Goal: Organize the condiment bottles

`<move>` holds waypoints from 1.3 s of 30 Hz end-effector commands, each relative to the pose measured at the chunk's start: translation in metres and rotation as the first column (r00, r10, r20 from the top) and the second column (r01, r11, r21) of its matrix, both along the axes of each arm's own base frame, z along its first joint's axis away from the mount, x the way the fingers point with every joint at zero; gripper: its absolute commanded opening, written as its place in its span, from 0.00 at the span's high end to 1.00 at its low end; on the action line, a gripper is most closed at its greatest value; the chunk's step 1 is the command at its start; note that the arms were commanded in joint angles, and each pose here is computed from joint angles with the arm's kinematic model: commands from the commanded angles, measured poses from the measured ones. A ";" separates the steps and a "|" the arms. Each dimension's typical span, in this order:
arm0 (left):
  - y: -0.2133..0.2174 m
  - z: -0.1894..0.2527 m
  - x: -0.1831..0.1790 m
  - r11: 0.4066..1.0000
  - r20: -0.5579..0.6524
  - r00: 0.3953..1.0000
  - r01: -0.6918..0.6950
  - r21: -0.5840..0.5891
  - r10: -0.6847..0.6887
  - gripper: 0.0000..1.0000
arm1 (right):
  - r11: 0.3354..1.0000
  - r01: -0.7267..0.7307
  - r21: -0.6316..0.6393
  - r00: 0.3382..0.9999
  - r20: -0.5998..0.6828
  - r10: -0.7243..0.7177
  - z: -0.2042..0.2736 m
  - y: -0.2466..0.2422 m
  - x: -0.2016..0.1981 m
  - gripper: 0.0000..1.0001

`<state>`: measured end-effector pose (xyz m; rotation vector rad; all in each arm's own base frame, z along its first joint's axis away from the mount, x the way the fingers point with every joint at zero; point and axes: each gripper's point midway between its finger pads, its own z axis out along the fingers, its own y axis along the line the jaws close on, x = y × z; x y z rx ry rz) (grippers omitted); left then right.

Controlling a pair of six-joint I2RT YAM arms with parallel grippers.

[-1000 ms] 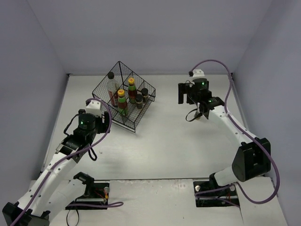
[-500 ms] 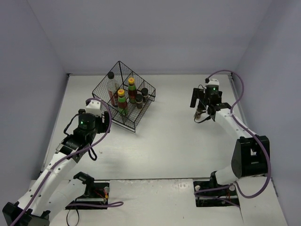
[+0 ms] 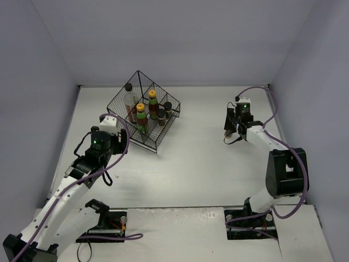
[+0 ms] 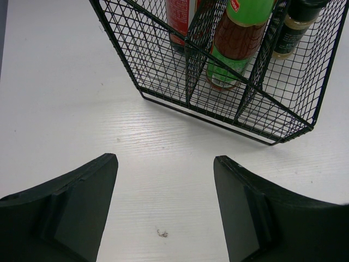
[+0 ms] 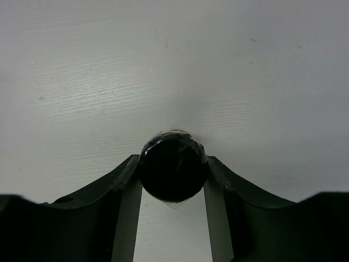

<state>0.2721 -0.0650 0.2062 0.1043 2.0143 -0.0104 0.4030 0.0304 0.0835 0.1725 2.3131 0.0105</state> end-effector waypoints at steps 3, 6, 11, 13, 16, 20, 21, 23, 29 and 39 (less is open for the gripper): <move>-0.001 0.018 0.009 1.000 0.060 0.998 -0.002 -0.013 0.002 0.29 | 0.999 -0.038 0.002 0.993 0.114 0.038 0.028 0.004 0.018 0.81; -0.001 0.018 0.009 1.000 0.061 0.998 -0.003 -0.012 0.004 0.29 | 0.990 -0.140 0.023 0.978 0.156 0.135 0.044 0.027 0.017 1.00; -0.001 0.019 0.009 1.000 0.063 0.998 -0.003 -0.014 0.004 0.29 | 0.936 -0.349 -0.039 0.910 0.224 0.349 0.086 0.095 0.007 1.00; 0.000 0.019 0.008 1.000 0.064 0.998 -0.004 -0.013 0.005 0.29 | 0.900 -0.433 -0.052 0.867 0.249 0.432 0.109 0.122 0.005 1.00; 0.001 0.020 0.008 1.000 0.066 0.998 -0.011 -0.010 0.011 0.29 | 0.829 -0.556 -0.066 0.784 0.290 0.549 0.141 0.164 -0.003 1.00; 0.002 0.019 0.008 1.000 0.067 0.998 -0.015 -0.006 0.015 0.29 | 0.737 -0.671 -0.082 0.676 0.341 0.653 0.176 0.217 -0.016 1.00; 0.002 0.020 0.008 1.000 0.069 0.998 -0.015 -0.007 0.015 0.29 | 0.704 -0.706 -0.080 0.648 0.327 0.687 0.177 0.234 -0.026 1.00; 0.003 0.019 0.008 1.000 0.067 0.998 -0.016 -0.006 0.016 0.29 | 0.666 -0.741 -0.086 0.605 0.344 0.718 0.191 0.256 -0.028 1.00; 0.004 0.020 0.008 1.000 0.070 0.997 -0.022 -0.002 0.023 0.29 | 0.571 -0.817 -0.084 0.508 0.364 0.781 0.202 0.311 -0.034 1.00; 0.004 0.021 0.008 1.000 0.073 0.997 -0.022 -0.003 0.023 0.29 | 0.501 -0.864 -0.052 0.467 0.289 0.836 0.146 0.359 -0.037 1.00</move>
